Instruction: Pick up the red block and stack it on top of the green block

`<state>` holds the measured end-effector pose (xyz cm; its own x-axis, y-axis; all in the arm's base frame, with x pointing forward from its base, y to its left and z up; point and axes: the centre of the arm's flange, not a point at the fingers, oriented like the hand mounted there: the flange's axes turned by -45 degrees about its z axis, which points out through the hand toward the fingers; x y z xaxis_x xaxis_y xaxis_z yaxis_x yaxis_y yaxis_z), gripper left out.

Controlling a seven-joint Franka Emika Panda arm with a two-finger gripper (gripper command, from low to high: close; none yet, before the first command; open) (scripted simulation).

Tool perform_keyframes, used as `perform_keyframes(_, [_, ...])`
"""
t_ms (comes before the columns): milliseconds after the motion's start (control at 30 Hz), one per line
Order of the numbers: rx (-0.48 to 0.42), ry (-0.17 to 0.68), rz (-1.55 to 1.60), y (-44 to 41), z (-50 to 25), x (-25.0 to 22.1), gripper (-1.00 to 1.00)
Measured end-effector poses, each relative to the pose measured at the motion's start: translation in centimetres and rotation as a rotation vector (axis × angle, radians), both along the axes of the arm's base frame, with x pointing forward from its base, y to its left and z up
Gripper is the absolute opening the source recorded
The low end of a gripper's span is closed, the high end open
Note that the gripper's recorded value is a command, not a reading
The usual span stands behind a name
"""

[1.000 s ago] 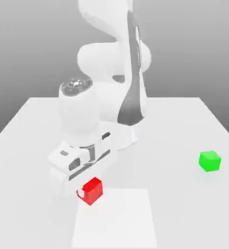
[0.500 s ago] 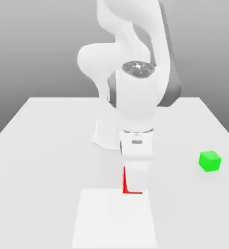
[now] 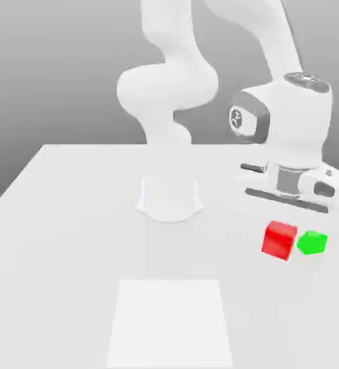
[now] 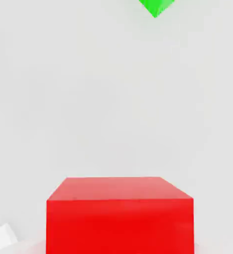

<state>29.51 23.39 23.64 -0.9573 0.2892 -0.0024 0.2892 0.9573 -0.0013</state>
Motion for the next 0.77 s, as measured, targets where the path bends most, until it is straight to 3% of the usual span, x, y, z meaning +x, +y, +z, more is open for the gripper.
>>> perform_keyframes(400, [0.000,0.003,0.876,8.9,1.0,-11.0,-1.00])
perform_keyframes(667, [0.002,0.004,0.970,9.8,-4.6,-12.2,-1.00])
perform_keyframes(700, [0.001,0.004,0.970,9.7,-5.3,-12.3,1.00])
perform_keyframes(767, [0.001,0.004,0.970,9.7,-5.3,-12.3,1.00])
